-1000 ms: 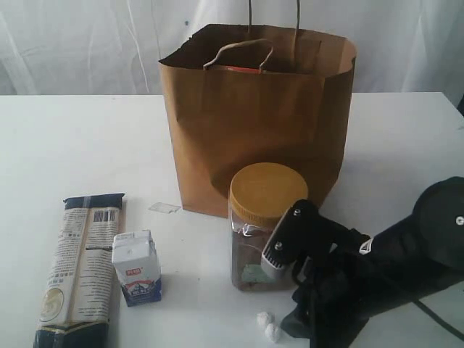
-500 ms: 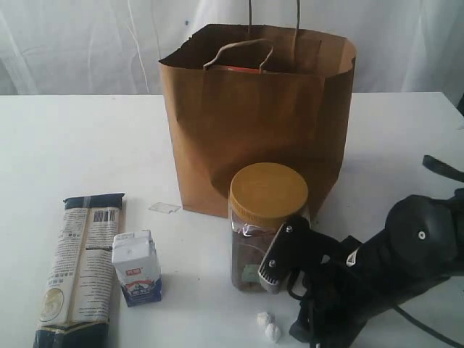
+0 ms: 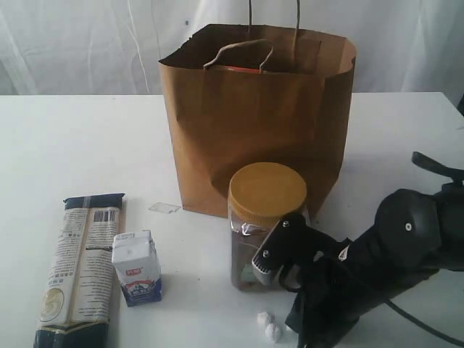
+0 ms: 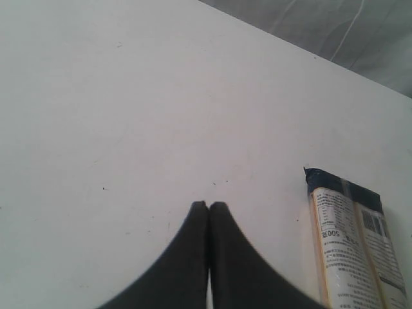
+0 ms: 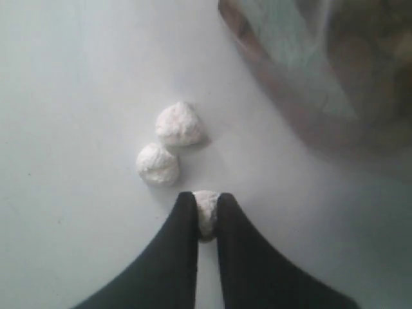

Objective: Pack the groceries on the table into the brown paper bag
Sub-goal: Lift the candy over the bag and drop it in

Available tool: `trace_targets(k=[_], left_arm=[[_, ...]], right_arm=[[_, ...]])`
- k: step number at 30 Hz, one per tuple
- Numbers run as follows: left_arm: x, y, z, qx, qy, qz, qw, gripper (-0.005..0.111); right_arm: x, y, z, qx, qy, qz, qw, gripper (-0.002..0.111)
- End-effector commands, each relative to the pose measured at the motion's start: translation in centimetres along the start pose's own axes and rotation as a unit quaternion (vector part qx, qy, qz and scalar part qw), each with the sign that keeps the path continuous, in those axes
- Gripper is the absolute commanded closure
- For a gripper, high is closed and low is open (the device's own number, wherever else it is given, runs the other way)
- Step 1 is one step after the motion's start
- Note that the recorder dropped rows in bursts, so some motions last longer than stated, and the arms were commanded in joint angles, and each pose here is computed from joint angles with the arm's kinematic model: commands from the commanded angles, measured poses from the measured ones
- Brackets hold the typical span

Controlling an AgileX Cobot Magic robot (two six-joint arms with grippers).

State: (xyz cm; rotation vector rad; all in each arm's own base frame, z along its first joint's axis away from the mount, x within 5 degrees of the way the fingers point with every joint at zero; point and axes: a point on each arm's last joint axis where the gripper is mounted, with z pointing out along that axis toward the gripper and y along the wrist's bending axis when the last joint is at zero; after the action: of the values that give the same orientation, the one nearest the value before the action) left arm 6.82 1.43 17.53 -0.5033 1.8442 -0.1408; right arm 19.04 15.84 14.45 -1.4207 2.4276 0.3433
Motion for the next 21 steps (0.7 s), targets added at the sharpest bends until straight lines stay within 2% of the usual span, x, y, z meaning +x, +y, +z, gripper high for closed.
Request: trace_targets(k=[1,4,8,11,13,14,17,19,21], left_arm=[[0.1,0.1,0.0,-0.001,-0.001,0.007,1.0,0.107],[0.1,0.1,0.0,-0.001,-0.001,0.007,1.0,0.107],[0.1,0.1,0.0,-0.001,-0.001,0.007,1.0,0.107],[0.1,0.1,0.0,-0.001,-0.001,0.007,1.0,0.107],[0.1,0.1,0.0,-0.001,-0.001,0.007,1.0,0.107],[0.1,0.1,0.0,-0.001,-0.001,0.007,1.0,0.107],[0.1,0.1,0.0,-0.001,-0.001,0.007,1.0,0.107],[0.1,0.1,0.0,-0.001,-0.001,0.007,1.0,0.107],[0.1,0.1,0.0,-0.001,-0.001,0.007,1.0,0.107]], right_arm=[[-0.6,0.3,-0.3,-0.024,-0.001,0.06,0.998,0.107],[-0.9,0.7,-0.6,-0.05,0.002,0.08,0.995,0.107],[-2.2,1.3,-2.5,-0.087,0.0,0.06,0.994,0.107],[-2.6,2.3,-5.8,-0.112,-0.009,0.025,0.993,0.107],[-1.7,3.4,-7.1,-0.138,0.0,0.053,0.989,0.107],[-0.7,4.5,-7.8,-0.17,0.01,0.105,0.98,0.107],[1.5,6.7,-8.7,-0.228,0.004,0.168,0.959,0.107],[2.2,8.1,-10.7,-0.247,-0.055,0.189,0.949,0.107],[1.7,8.8,-13.2,-0.26,-0.127,0.196,0.937,0.107]])
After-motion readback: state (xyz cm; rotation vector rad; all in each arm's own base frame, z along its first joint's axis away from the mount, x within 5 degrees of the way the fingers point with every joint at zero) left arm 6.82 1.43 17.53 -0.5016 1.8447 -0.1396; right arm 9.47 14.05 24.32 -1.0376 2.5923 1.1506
